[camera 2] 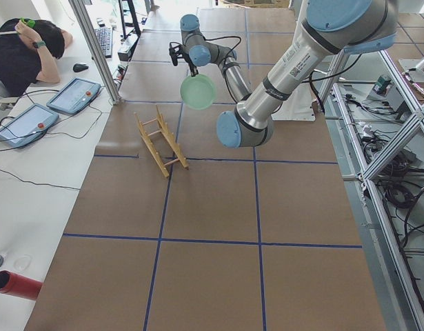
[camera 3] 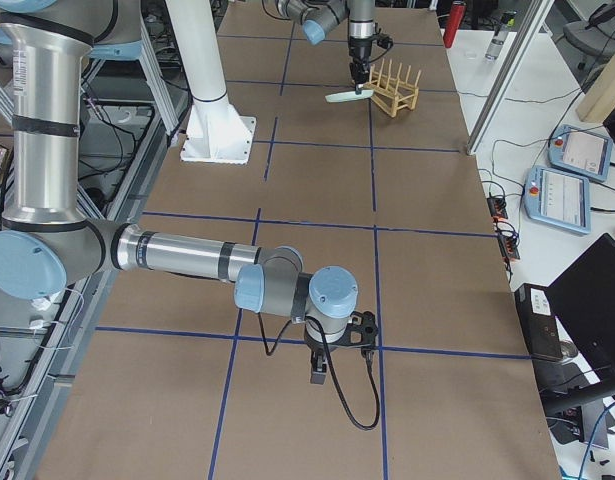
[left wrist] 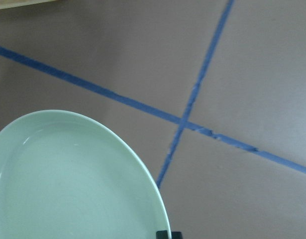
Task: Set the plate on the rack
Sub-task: 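Carry the upright plate with the left gripper over the wooden rack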
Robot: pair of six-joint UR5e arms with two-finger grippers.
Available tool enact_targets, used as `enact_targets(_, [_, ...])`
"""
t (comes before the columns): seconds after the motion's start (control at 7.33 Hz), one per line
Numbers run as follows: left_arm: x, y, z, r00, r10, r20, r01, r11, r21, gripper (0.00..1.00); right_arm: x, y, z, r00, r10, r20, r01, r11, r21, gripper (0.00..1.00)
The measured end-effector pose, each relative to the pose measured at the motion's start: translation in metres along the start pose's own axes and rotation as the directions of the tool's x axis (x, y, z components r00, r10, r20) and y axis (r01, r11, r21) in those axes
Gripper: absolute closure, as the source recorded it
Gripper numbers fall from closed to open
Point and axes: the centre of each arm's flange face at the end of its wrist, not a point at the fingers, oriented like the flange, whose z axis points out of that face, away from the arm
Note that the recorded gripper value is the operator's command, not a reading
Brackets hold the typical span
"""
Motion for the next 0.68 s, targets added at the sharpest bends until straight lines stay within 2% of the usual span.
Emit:
enact_targets(0.14, [-0.001, -0.021, -0.055, 0.991, 0.031, -0.133, -0.028, 0.999, 0.031, 1.00, 0.000, 0.000, 0.000, 1.000, 0.000, 0.000, 0.000, 1.000, -0.001, 0.00])
enact_targets(0.41, [-0.040, -0.064, -0.130, 0.937, 0.076, -0.342, -0.042, 0.994, 0.105, 1.00, 0.000, 0.000, 0.001, 1.000, 0.001, 0.000, -0.001, 1.000, -0.001, 0.00])
enact_targets(0.55, [-0.063, -0.085, -0.151, 0.910, 0.076, -0.409, -0.021, 0.991, 0.136, 1.00, 0.000, 0.000, 0.001, 1.000, 0.001, 0.000, -0.001, 1.000, -0.001, 0.00])
enact_targets(0.68, [-0.082, -0.106, -0.158, 0.888, 0.059, -0.456, 0.011, 0.989, 0.148, 1.00, 0.000, 0.000, 0.001, 1.000, 0.001, 0.000, -0.001, 1.000, -0.001, 0.00])
